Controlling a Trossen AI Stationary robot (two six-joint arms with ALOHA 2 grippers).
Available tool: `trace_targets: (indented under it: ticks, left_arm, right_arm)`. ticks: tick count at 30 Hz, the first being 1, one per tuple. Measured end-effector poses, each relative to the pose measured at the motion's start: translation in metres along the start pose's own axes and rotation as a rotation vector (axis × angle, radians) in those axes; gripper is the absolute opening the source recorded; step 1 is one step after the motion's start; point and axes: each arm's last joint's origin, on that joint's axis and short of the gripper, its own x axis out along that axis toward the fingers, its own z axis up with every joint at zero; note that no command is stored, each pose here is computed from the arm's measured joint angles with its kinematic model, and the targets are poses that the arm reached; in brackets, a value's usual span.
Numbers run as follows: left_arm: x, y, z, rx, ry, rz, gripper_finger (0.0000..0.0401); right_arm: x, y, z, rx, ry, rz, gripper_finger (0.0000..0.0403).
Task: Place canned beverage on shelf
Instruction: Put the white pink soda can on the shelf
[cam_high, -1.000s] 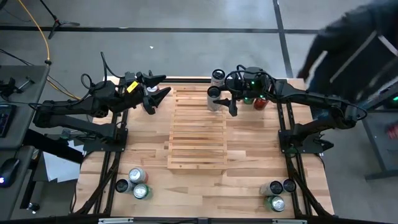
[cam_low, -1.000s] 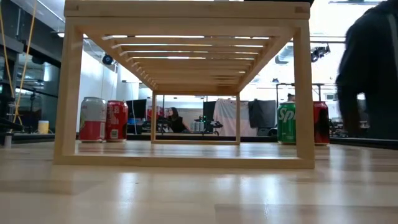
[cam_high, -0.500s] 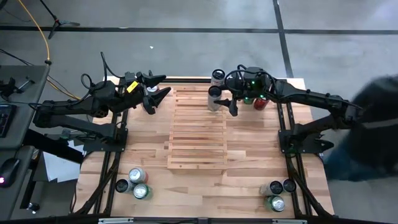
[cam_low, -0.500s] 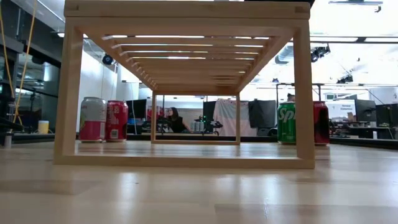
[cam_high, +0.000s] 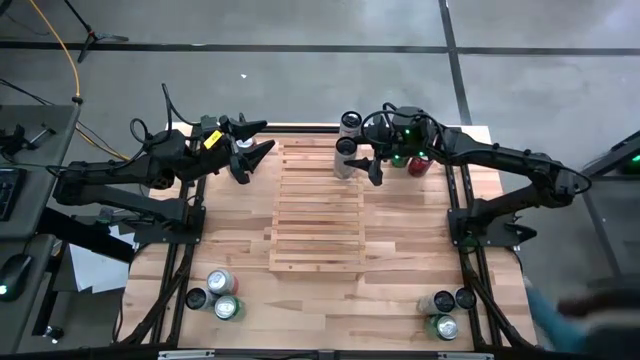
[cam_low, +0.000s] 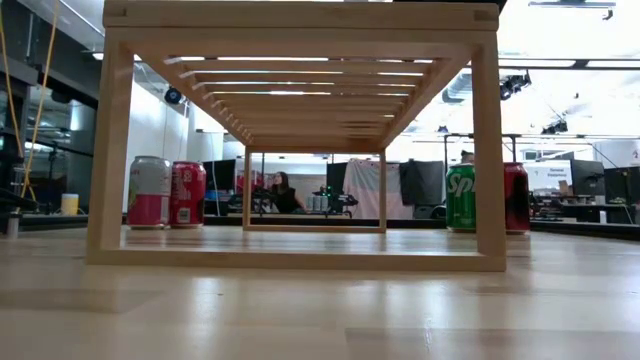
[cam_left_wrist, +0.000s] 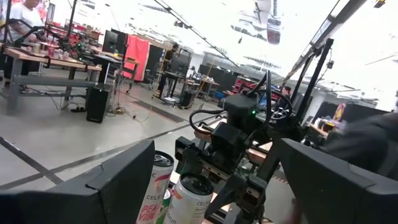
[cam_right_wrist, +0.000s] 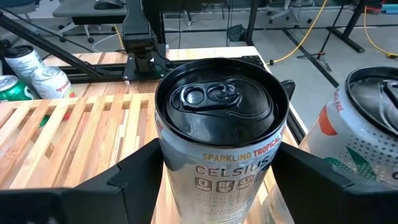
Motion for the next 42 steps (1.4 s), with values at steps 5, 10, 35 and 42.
trace_targets:
  ticks: [5,10,35,42]
  left_arm:
    - [0.000,0.000,0.000,0.000,0.000,0.000,0.0335]
    - [0.000,0.000,0.000,0.000,0.000,0.000,0.0335]
    - [-0.001,0.000,0.001,0.034,-0.005,0.001,0.0335]
    - [-0.003,0.001,0.003,0.035,-0.009,0.000,0.0335]
  right_arm:
    - [0.000,0.000,0.000,0.004,0.000,0.000,0.0268]
    - [0.000,0.000,0.000,0.004,0.000,0.000,0.0268]
    - [-0.008,0.000,0.009,0.038,0.061,-0.019,0.0370]
    - [-0.027,0.002,0.028,0.047,0.138,-0.011,0.0378]
